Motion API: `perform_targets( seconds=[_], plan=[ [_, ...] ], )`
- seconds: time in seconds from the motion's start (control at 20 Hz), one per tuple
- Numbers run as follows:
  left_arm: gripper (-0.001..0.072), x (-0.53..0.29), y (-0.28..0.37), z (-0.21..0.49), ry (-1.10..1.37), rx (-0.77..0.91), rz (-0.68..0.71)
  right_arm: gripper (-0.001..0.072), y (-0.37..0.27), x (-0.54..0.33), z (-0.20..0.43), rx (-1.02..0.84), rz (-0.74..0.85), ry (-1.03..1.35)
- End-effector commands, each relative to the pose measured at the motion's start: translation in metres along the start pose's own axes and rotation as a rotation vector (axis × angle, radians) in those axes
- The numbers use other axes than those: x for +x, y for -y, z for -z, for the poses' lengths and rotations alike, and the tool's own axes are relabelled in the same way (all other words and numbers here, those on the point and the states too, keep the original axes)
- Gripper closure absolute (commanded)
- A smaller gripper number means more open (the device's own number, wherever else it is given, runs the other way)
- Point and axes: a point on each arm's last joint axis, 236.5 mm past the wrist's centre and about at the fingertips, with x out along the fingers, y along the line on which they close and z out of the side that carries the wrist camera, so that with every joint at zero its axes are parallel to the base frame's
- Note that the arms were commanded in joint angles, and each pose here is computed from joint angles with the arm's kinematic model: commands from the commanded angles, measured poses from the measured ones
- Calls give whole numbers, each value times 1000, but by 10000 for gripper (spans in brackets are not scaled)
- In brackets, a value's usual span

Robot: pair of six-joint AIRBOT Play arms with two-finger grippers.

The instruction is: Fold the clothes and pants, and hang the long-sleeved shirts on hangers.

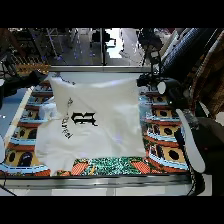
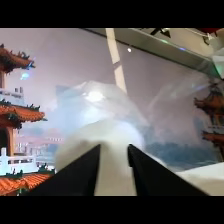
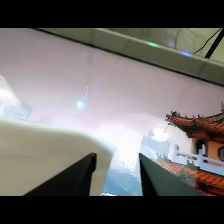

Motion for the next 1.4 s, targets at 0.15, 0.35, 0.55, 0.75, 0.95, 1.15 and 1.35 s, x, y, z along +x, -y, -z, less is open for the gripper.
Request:
perform_targets(
  seconds=[0.15, 0.35, 0.55, 0.75, 0.95, 1.15, 1.35],
  plan=[
    [171, -58, -75, 92, -429, -209, -146, 233, 36, 0, 132, 320, -82, -448],
    [239, -169, -134, 182, -827, -350, -470, 238, 10, -88, 221, 491, -357, -854],
    [233, -215, -114, 256, -863, -356, -505, 251, -48, -159, 260, 611, -600, -885],
    [68, -247, -127, 332, -842, -350, -631, 251, -90, -201, 298, 592, -683, -952],
    [69, -249, -138, 354, -835, -366, -639, 253, -110, -196, 312, 529, -687, -968],
    [69, -234, -145, 355, -802, -377, -617, 254, -123, -190, 324, 477, -689, -1000],
    [83, -218, -141, 365, -815, -404, -543, 299, -131, -189, 335, 465, -699, -1042]
  ],
)
